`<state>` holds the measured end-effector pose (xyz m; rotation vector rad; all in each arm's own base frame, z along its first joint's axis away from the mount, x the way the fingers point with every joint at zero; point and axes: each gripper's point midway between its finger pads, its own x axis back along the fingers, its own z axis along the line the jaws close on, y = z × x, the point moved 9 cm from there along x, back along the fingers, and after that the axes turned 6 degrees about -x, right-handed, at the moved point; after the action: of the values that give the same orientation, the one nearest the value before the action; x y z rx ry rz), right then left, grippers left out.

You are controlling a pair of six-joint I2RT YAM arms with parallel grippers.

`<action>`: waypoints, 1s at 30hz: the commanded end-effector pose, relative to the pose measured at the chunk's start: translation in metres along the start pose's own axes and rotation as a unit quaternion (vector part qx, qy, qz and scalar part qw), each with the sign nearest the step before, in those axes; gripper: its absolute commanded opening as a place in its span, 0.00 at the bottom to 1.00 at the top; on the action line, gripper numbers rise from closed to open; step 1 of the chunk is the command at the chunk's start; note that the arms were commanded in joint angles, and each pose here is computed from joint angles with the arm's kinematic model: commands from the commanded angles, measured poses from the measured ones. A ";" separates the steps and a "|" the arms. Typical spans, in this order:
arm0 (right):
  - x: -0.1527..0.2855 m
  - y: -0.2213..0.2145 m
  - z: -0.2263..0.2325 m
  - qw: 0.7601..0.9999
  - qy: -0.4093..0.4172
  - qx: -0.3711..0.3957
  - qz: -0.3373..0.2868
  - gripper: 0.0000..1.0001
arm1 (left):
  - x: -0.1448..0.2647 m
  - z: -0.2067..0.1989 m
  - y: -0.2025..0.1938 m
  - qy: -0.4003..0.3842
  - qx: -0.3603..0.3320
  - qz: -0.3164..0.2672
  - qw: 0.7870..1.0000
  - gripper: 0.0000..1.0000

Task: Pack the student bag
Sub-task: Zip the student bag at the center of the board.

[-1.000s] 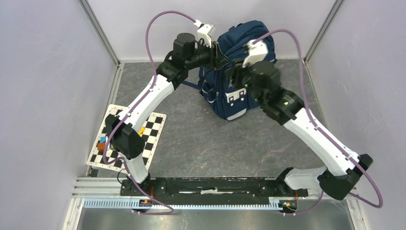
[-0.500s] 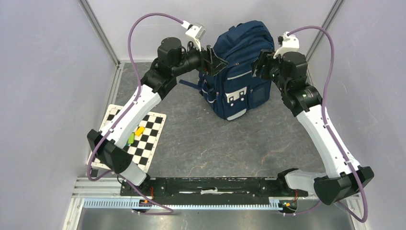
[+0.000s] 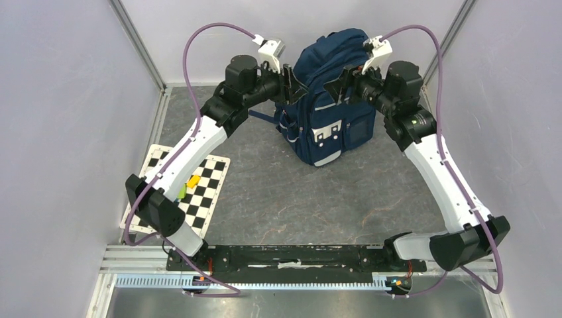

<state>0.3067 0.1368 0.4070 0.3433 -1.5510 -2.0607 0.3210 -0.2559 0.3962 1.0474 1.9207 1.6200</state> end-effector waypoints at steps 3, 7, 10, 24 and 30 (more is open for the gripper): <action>-0.017 0.016 0.013 0.998 0.059 0.007 -0.003 0.67 | -0.013 0.007 0.012 -0.013 0.010 -0.029 0.999 0.49; -0.028 0.017 0.011 0.998 0.051 0.001 0.027 0.65 | -0.020 0.008 0.011 -0.034 0.010 -0.028 0.999 0.39; -0.031 0.011 0.009 0.998 0.041 -0.006 0.054 0.65 | -0.024 0.008 0.011 -0.048 0.003 -0.030 0.998 0.31; -0.035 -0.032 0.041 0.993 0.045 -0.021 0.106 0.62 | -0.022 0.005 0.012 -0.067 0.004 -0.031 0.997 0.02; -0.038 -0.050 0.055 0.991 0.059 -0.025 0.117 0.62 | -0.023 0.002 0.015 -0.078 0.018 -0.039 0.996 0.02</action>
<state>0.3076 0.2043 0.3871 0.3005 -1.4440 -1.8917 0.3449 -0.2657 0.3792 1.1338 1.8923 1.5338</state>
